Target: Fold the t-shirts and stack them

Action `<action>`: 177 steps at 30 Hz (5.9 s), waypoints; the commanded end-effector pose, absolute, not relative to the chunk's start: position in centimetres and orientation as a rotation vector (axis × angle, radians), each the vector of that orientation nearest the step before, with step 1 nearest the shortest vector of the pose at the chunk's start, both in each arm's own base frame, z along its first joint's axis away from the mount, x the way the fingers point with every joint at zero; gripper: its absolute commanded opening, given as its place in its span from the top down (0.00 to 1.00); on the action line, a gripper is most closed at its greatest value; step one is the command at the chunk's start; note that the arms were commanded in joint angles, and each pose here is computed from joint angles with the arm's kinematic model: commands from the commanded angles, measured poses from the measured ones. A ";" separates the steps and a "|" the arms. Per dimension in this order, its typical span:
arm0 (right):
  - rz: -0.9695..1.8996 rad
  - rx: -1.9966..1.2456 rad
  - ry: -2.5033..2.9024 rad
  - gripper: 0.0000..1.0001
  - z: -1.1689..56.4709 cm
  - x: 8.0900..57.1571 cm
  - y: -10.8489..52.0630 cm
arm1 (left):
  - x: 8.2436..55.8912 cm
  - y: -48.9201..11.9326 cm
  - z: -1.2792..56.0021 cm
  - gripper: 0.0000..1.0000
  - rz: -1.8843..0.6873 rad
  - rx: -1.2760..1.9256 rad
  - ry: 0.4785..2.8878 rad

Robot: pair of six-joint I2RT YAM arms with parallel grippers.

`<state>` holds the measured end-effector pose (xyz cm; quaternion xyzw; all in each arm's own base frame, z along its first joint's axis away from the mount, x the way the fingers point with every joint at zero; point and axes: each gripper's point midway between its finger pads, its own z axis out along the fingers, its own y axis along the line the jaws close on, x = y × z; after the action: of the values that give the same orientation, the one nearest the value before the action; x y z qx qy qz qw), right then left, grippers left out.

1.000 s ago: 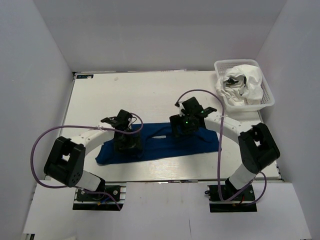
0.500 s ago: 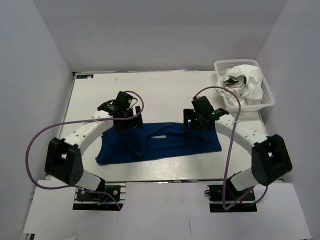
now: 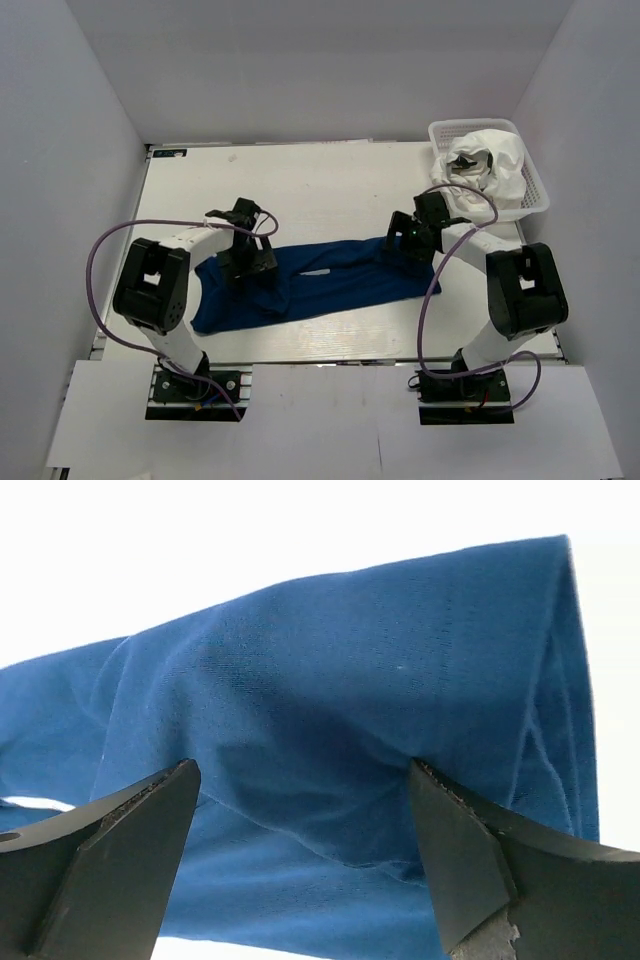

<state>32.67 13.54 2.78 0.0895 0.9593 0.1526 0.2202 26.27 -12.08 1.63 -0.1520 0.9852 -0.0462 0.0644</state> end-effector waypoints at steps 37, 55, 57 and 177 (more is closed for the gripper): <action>1.344 -1.393 2.491 0.10 12.6 14.3 30.8 | 67.6 -32.0 8.7 0.00 -1.335 -0.391 1.860; 0.550 -0.207 2.591 0.10 13.8 31.3 22.6 | 64.6 -31.0 24.7 0.00 -1.124 -0.026 1.691; 0.556 -0.196 2.613 0.10 13.0 31.1 22.2 | 63.9 -31.8 22.7 0.00 -1.140 -0.018 1.747; -0.060 -1.308 2.660 1.00 4.3 13.9 24.2 | 25.7 -9.5 10.5 0.00 -0.124 -0.565 2.731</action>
<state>14.42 23.68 4.56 -0.4423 0.8919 -0.0329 0.0880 25.68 -9.09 10.53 -0.2085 0.9620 -0.0336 0.1732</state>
